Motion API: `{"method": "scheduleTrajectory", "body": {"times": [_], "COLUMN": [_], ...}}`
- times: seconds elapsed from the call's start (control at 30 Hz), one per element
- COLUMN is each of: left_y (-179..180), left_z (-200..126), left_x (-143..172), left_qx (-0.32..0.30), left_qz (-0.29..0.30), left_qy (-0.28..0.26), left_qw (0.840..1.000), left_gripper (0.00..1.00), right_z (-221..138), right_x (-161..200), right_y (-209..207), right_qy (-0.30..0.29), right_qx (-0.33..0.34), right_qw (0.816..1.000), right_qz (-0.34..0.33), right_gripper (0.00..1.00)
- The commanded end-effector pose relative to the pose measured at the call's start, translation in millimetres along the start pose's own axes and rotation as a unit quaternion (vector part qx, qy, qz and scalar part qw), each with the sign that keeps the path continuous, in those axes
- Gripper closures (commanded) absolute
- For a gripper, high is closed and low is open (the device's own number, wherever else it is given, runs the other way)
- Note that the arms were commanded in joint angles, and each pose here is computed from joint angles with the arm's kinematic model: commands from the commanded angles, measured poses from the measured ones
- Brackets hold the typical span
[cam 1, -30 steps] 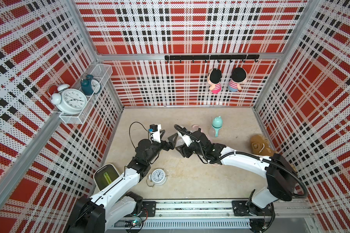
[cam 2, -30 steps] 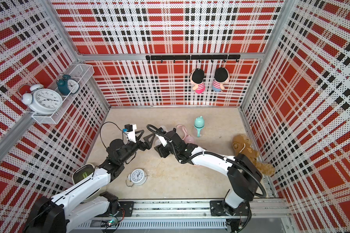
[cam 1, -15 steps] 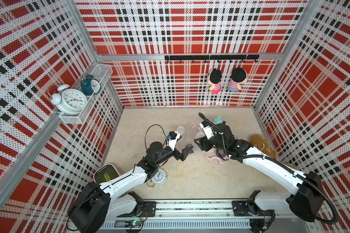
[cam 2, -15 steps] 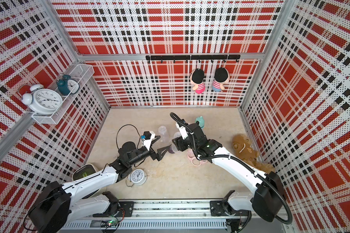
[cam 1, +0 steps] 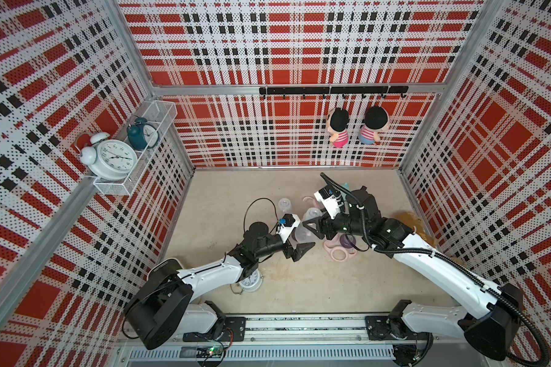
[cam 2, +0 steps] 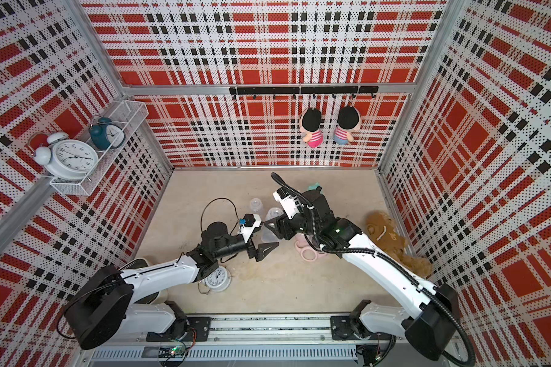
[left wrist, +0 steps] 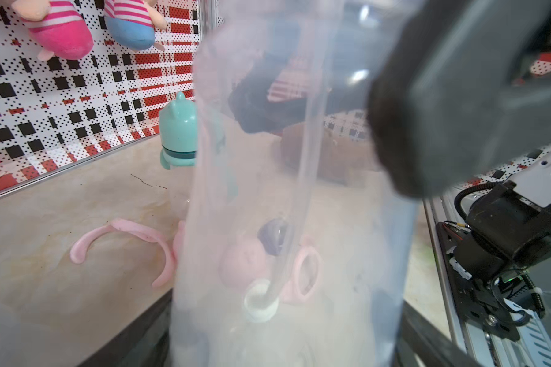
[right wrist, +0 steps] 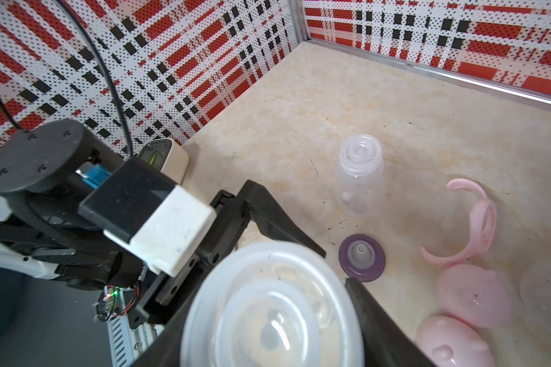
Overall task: Assemble the baby bottles
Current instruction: Pick up the baby bottle from the center of the board.
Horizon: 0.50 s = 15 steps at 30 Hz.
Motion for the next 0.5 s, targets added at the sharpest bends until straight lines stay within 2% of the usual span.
{"method": "scheduleTrajectory", "body": {"times": [0.0,0.23,0.33,0.4,0.47], "left_y": [-5.6,-5.3,-5.3,-5.0,-3.9], "left_z": [4.1,5.6,6.3,6.3,5.1], "left_x": [-15.5,-15.1,-14.2,-14.0,-15.1], "left_qx": [0.024,0.033,0.036,0.037,0.039], "left_qz": [0.022,0.018,0.015,0.013,0.010], "left_qy": [-0.033,-0.037,-0.034,-0.034,-0.036], "left_qw": [0.999,0.999,0.999,0.999,0.999], "left_gripper": [0.05,0.12,0.18,0.24,0.39], "right_z": [-10.9,-13.9,-15.4,-14.5,-13.3], "right_x": [-14.3,-15.8,-17.6,-17.3,-15.6], "right_y": [7.4,10.3,11.4,11.2,10.3], "right_qy": [-0.026,-0.040,-0.047,-0.046,-0.042], "right_qx": [-0.030,-0.043,-0.047,-0.048,-0.044], "right_qw": [0.999,0.998,0.998,0.998,0.998], "right_qz": [-0.021,-0.021,-0.021,-0.020,-0.018], "right_gripper": [0.47,0.47,0.46,0.36,0.26]}}
Point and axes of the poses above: each gripper's point midway between its finger pads, its own z axis out along the fingers, its own y axis along the line the jaws close on, x = y × z, the point moved 10 cm from there along -z, back along the fingers, and after that the axes turned 10 degrees about -z, right-handed, at the moved point
